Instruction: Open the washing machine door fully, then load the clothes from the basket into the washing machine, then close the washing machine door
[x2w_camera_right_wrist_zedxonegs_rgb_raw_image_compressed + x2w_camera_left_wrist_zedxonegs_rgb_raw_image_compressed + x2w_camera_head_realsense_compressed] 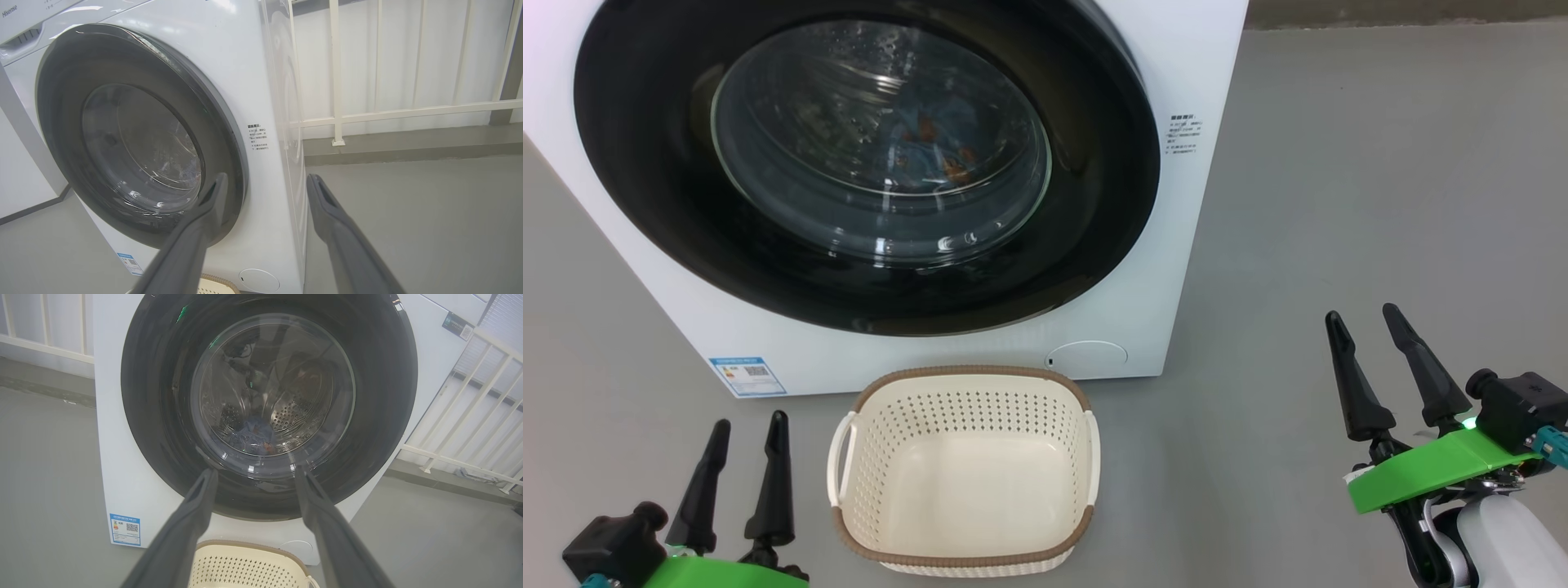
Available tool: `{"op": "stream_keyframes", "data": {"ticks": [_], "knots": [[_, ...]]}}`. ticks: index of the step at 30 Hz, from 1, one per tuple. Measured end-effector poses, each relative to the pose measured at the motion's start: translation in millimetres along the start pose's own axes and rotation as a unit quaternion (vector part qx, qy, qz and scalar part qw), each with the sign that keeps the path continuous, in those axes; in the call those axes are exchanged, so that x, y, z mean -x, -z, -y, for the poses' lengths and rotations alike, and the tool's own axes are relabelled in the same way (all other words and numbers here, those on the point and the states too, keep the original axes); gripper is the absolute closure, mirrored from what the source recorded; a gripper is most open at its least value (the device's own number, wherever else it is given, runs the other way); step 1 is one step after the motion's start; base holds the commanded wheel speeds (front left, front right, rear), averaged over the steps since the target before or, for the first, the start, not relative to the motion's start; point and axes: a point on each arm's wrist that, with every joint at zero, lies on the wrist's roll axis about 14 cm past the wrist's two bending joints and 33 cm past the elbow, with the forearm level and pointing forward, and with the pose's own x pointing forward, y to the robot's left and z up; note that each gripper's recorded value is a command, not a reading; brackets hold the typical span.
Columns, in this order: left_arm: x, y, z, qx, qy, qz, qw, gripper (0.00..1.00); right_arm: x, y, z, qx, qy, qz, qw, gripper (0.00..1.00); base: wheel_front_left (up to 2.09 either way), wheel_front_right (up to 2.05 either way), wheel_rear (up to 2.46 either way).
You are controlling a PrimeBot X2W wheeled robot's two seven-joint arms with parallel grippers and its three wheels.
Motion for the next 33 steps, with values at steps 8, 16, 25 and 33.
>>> {"op": "stream_keyframes", "data": {"ticks": [8,16,25,33], "knots": [[0.1,-0.6,-0.4,0.0,0.0,0.001,1.0,0.0,0.2,0.8,-0.5,-0.002,0.001,-0.001,1.0,0.0,0.0,0.0,0.0],[0.5,-1.2,0.2,0.0,0.0,0.002,1.0,0.0,1.3,-0.5,-0.1,-0.001,0.002,0.001,1.0,0.0,0.0,0.0,0.0],[0.5,-0.8,0.0,0.0,0.0,0.001,1.0,0.0,1.0,0.5,-1.0,-0.002,0.001,0.0,1.0,0.0,0.0,0.0,0.0],[11.7,26.8,-1.5,0.02,-0.017,-0.035,0.999,1.0,15.4,33.7,-2.2,-0.024,0.015,-0.046,0.999,1.0,0.0,0.0,0.0]]}}
